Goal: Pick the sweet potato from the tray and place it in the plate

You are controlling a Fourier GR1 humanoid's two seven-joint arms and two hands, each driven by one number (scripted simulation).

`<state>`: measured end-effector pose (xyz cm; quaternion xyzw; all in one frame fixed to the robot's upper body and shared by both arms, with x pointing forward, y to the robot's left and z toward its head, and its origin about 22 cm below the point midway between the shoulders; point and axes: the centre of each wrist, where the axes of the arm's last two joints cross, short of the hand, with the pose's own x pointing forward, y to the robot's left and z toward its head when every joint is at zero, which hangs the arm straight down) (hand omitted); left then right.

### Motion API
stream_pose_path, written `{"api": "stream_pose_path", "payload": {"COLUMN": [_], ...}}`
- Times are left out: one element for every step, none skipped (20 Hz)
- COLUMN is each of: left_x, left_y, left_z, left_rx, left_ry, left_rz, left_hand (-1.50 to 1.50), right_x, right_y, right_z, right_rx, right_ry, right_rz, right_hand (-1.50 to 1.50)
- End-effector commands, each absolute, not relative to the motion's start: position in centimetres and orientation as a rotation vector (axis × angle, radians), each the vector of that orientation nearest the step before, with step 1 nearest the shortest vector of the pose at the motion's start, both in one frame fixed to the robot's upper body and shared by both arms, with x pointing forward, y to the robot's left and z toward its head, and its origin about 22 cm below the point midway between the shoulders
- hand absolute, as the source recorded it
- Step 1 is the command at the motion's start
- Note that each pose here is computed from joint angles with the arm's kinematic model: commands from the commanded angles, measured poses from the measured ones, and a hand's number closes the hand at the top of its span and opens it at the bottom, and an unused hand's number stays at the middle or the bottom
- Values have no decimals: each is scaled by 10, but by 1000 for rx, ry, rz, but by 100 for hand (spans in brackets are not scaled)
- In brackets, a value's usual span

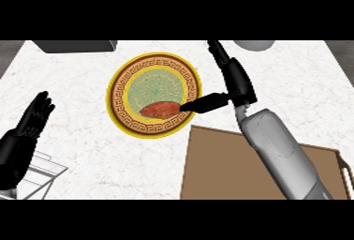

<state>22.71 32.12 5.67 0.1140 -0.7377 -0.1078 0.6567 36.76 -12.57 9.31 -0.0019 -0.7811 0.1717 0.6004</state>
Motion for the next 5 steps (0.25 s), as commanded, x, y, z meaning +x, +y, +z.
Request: {"api": "stream_pose_path", "payload": {"left_x": [245, 242, 239, 240, 239], "left_y": [303, 300, 305, 300, 300], "left_z": [28, 20, 24, 28, 25], "left_rx": [182, 182, 170, 179, 175], "left_ry": [-1438, -1426, -1438, -1438, -1422], "left_rz": [-74, -86, -84, -100, -94], "left_hand": [0, 0, 0, 0, 0], "right_x": [372, 375, 373, 372, 377], "right_y": [-144, -145, -151, -154, -161], "right_z": [84, 92, 81, 80, 94], "right_rx": [-53, -55, -72, -45, -54], "right_ry": [-1793, -1792, -1783, -1770, -1770], "right_rz": [418, 423, 426, 434, 445], "right_hand": [-150, -150, -150, -150, -150]}}
